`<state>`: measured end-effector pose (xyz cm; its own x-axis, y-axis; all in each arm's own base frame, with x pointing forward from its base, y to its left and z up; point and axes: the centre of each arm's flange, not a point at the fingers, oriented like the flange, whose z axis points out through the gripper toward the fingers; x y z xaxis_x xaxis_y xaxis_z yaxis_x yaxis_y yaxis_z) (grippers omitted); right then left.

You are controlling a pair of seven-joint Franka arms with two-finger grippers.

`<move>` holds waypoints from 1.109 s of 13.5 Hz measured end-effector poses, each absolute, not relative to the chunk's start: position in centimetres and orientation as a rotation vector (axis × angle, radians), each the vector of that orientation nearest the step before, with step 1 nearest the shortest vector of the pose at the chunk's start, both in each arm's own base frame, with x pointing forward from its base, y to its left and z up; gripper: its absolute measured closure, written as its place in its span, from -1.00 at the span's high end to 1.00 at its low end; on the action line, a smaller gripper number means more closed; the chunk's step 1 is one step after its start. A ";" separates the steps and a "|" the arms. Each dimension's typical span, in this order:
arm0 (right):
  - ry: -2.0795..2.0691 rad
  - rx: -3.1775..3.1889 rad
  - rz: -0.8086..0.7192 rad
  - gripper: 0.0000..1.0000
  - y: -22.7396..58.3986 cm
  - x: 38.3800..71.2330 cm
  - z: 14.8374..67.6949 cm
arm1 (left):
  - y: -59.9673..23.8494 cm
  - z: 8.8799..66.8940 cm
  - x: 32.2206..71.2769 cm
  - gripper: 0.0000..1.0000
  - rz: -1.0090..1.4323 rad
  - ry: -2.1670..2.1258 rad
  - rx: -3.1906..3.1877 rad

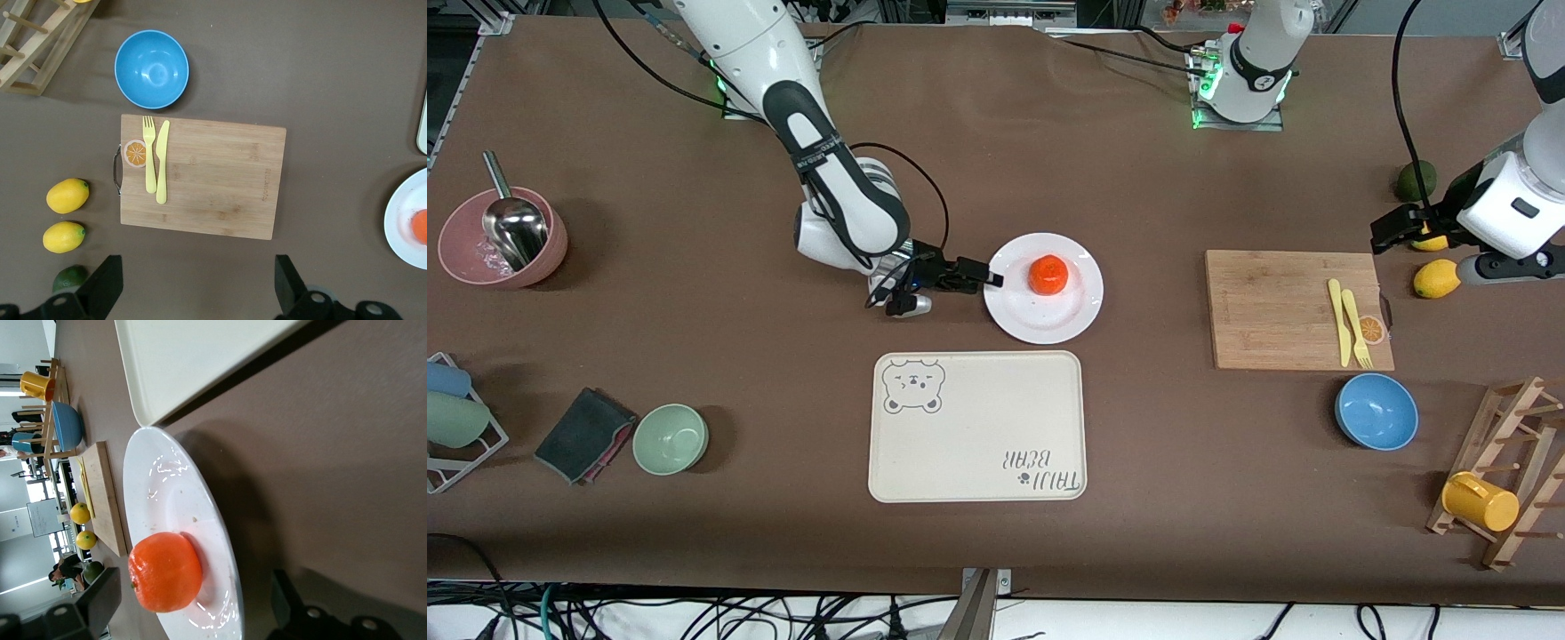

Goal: Place orange and plate with both arms
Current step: 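Grip the plate rim with the right gripper and slide it onto the tray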

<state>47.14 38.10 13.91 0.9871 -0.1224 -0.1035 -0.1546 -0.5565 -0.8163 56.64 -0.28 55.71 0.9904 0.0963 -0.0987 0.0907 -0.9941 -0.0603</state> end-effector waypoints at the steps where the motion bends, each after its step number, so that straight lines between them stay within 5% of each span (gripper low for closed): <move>1: 0.179 -2.167 0.033 0.93 38.5 47.0 13.5 | -0.2 55.7 56.7 1.00 0.158 -0.148 -3.078; 9: 0.127 -2.170 0.014 -0.89 38.9 47.3 11.6 | 1.3 56.1 56.7 1.00 0.147 -0.192 -3.077; 15: 0.097 -2.151 -0.065 -0.91 38.8 50.3 13.9 | 0.8 57.1 56.9 1.00 0.117 -0.182 -3.080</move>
<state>50.35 38.84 13.87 0.9955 -0.0948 0.0088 -0.0448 -0.5477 -0.8355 56.88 0.79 57.06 0.9902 0.1194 -0.0721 0.1153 -0.9916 -0.0584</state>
